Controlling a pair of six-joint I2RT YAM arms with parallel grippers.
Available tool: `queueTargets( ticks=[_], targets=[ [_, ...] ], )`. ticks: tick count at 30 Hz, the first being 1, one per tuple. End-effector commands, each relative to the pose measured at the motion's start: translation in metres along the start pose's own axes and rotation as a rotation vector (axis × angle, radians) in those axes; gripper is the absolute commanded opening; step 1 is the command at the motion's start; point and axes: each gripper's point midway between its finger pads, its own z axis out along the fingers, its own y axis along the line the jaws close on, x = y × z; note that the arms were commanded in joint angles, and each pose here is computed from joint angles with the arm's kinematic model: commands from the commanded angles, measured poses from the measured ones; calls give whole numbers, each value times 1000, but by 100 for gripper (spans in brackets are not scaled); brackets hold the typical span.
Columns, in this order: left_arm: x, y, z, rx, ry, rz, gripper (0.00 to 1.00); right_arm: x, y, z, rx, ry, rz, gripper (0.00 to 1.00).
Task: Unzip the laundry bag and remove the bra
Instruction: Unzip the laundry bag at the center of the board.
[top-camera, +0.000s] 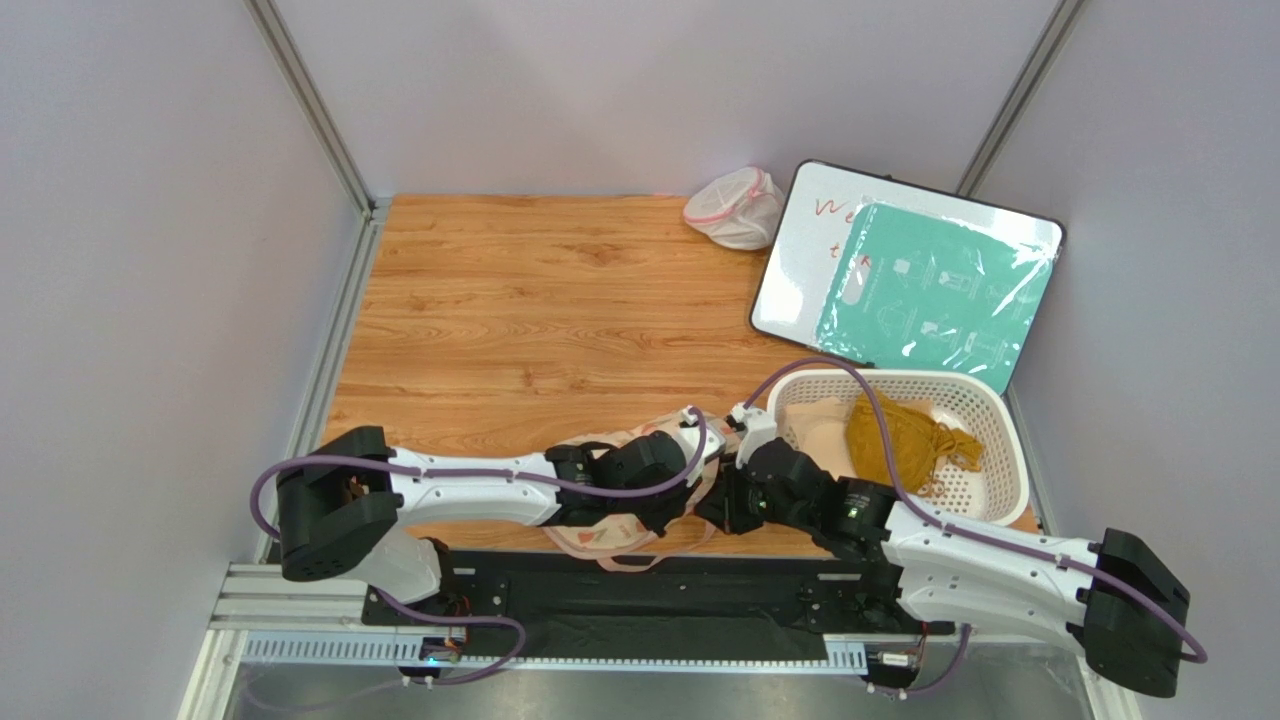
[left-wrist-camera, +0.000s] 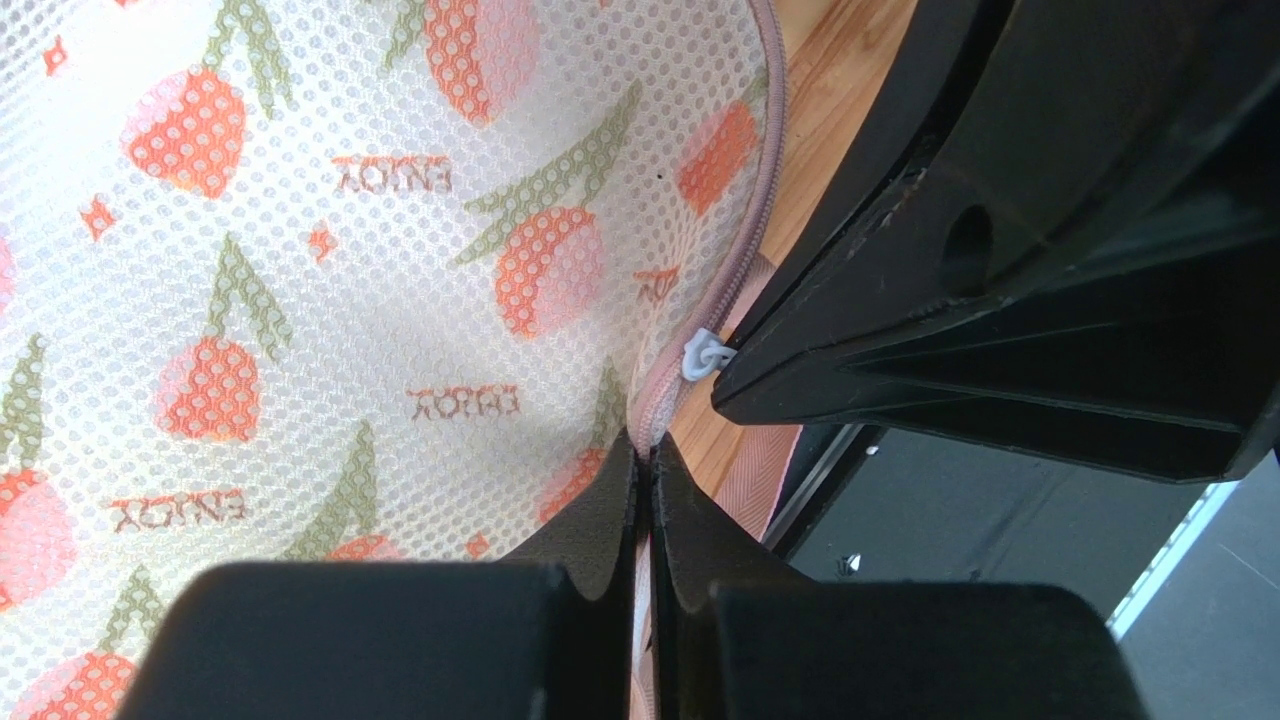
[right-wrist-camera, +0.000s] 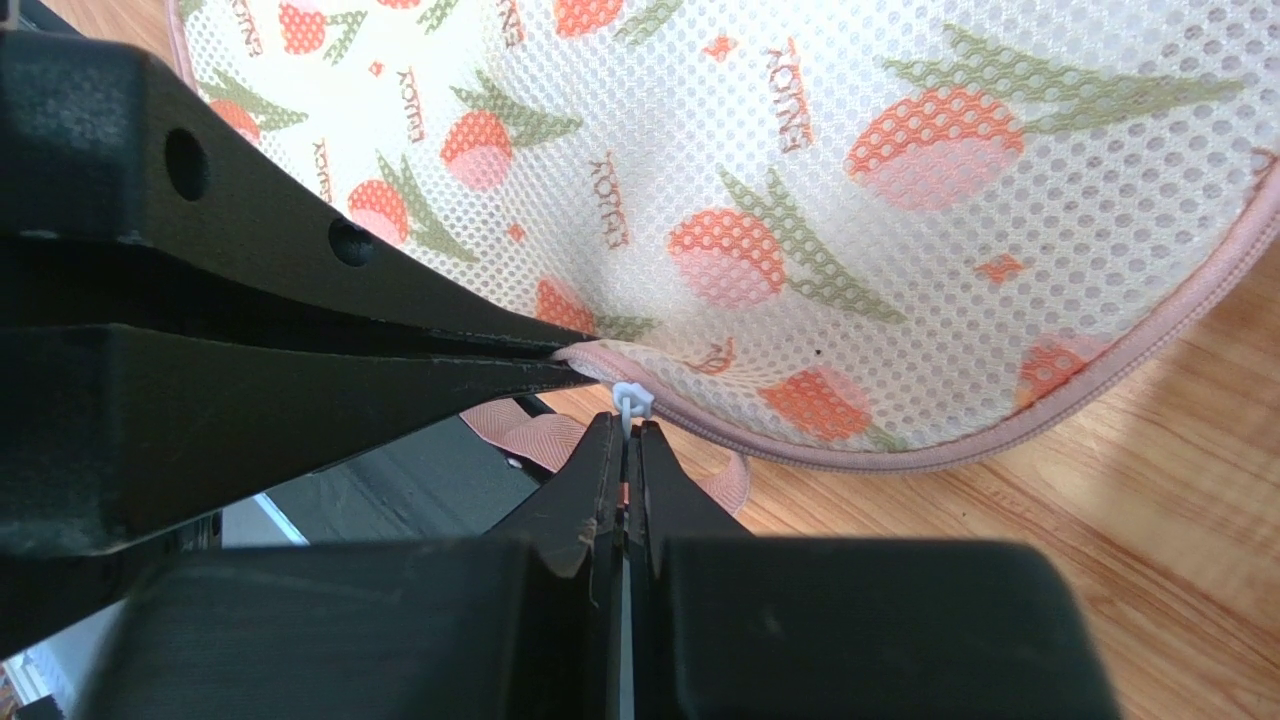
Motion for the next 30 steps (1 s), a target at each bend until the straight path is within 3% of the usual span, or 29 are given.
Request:
queueTargets(
  ticks=[1, 30],
  targets=[
    [2, 2, -1, -9, -15, -6, 0, -16, 12, -2, -44, -60, 11, 0],
    [54, 46, -57, -135, -19, -24, 0, -17, -12, -4, 62, -63, 27, 0]
  ],
)
